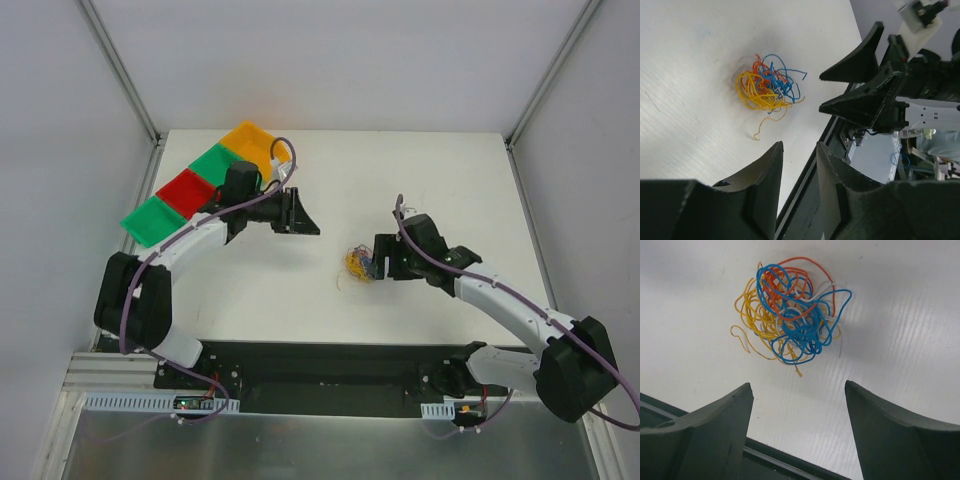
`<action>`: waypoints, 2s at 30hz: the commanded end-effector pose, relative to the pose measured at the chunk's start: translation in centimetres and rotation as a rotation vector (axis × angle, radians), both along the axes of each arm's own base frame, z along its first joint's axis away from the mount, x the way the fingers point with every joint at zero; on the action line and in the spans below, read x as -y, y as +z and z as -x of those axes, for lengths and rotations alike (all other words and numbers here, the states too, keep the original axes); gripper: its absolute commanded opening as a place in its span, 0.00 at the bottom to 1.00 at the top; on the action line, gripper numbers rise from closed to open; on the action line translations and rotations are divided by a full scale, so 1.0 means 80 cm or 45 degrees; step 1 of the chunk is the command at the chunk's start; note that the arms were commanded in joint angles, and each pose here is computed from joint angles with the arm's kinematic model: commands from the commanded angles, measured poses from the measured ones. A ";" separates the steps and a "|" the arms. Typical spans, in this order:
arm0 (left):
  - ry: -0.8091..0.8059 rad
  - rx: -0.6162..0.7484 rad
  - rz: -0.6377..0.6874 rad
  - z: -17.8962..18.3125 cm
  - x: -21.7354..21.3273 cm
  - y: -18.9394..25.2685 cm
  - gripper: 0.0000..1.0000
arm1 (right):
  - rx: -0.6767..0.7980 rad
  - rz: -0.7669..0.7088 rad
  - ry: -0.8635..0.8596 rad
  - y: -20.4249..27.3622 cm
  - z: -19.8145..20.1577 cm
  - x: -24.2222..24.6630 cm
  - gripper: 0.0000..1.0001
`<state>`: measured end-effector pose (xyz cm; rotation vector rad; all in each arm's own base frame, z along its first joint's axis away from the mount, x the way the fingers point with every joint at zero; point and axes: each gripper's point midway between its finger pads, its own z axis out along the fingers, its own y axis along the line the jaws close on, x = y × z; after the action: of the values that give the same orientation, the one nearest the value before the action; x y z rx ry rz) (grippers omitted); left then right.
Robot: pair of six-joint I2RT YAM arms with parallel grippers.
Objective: Untangle the cables
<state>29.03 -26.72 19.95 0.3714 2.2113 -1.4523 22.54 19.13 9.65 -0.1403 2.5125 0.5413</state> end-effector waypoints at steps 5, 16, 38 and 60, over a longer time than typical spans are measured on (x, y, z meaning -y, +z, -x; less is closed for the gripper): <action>-0.214 -0.141 -0.010 0.026 0.051 -0.044 0.43 | 0.083 0.111 0.027 0.015 -0.034 0.005 0.68; -0.403 -0.249 -0.121 0.051 0.094 -0.137 0.56 | 0.044 -0.080 0.051 0.013 -0.026 -0.008 0.68; -0.480 -0.178 -0.305 0.104 0.125 -0.152 0.00 | -0.090 -0.288 -0.062 -0.029 -0.031 -0.029 0.77; 0.023 0.668 -0.073 0.103 0.037 0.183 0.00 | -0.036 -0.056 -0.278 -0.078 -0.060 0.013 0.03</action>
<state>18.63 -31.59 28.75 0.7406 1.9595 -1.2968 26.82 20.95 3.53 0.1136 2.5313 0.6803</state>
